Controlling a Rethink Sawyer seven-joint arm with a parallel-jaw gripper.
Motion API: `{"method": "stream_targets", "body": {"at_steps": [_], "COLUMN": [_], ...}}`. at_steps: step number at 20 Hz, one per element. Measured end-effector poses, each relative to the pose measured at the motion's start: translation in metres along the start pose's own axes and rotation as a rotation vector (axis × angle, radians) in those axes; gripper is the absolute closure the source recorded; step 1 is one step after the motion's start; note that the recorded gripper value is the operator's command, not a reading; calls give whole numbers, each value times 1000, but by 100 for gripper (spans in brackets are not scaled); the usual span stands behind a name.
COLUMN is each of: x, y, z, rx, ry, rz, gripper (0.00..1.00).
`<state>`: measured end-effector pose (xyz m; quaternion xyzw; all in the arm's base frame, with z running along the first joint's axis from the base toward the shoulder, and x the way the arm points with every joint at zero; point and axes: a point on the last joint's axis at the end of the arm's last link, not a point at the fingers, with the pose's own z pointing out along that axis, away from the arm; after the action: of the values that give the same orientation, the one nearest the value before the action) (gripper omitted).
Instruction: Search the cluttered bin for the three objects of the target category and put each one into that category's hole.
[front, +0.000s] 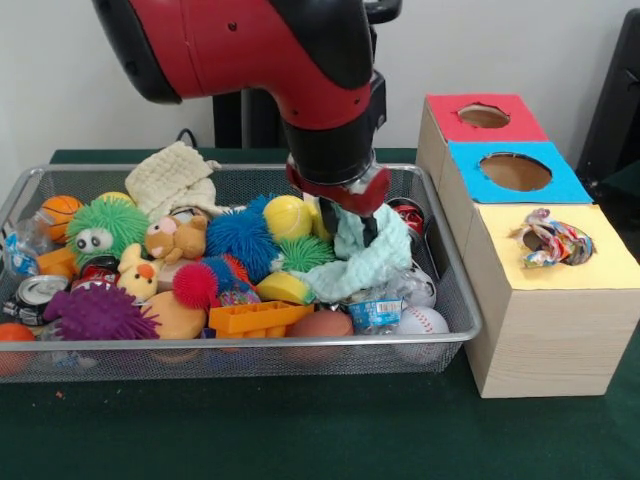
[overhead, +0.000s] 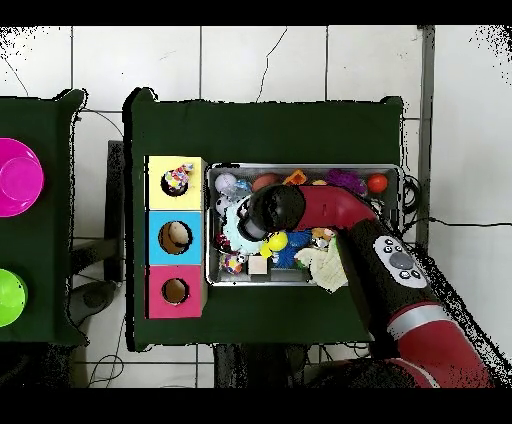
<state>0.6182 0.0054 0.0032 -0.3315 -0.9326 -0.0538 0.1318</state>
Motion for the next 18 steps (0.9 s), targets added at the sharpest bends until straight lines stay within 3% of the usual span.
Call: {"method": "stream_targets", "body": {"at_steps": [4,9,10,15,18], "x": [21,22,22,17,20], "y": [1,2,0,-2,1], "z": [40,55,55,52,52], "rx": [62,87,93,101,124], "ry": [5,-40,-41,-57,-82], "rz": [-61,-103,-102,-100,-132], "gripper": [0,0,100,100,100]}}
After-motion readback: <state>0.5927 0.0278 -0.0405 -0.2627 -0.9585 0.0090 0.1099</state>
